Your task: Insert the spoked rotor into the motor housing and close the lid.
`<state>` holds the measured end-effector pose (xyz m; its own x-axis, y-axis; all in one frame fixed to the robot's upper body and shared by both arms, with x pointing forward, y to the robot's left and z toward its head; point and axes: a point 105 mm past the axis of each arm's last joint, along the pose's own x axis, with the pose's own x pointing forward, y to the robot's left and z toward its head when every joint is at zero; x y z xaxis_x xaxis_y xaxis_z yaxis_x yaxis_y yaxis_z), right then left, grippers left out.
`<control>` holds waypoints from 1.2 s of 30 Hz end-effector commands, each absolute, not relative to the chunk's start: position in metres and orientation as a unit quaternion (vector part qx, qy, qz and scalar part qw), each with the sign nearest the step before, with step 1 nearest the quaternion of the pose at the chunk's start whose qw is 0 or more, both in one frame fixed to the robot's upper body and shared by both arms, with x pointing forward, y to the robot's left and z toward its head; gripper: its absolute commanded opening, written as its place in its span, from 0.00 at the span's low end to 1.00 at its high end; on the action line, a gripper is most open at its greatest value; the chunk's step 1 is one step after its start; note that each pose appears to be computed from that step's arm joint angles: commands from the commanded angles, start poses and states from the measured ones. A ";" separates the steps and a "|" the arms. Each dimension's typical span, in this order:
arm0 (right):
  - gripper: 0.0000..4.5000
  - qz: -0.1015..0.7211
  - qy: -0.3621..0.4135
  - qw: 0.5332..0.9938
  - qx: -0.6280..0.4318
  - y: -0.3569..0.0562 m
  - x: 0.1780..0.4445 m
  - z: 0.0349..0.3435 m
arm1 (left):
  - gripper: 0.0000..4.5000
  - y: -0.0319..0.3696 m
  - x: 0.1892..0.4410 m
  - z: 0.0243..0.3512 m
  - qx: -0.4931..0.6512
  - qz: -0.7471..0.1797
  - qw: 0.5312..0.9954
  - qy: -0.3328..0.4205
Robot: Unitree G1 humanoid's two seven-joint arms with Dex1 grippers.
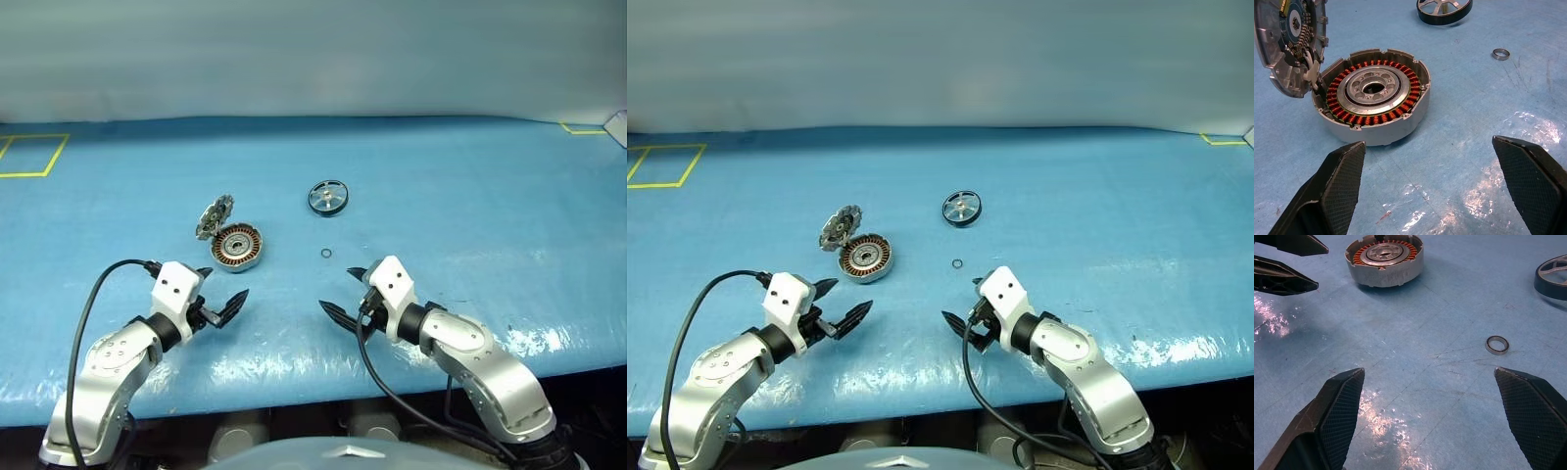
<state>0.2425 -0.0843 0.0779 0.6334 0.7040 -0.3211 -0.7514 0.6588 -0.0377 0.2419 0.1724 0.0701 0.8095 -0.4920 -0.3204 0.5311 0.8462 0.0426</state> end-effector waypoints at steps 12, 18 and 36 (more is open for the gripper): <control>1.00 0.421 0.097 0.896 -0.105 -0.077 0.245 0.094 | 1.00 0.169 0.244 0.090 0.088 -0.277 0.951 0.110; 1.00 0.428 0.097 0.892 -0.109 -0.074 0.245 0.093 | 1.00 0.170 0.243 0.090 0.091 -0.273 0.951 0.109; 1.00 0.446 0.097 0.880 -0.133 -0.071 0.245 0.093 | 1.00 0.171 0.240 0.086 0.085 -0.265 0.954 0.113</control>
<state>0.2442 -0.0743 0.0843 0.5909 0.7426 -0.3152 -0.8007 0.5874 -0.1172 0.2399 0.1727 0.0712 0.8183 -0.4808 -0.3150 0.5230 0.8501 0.0612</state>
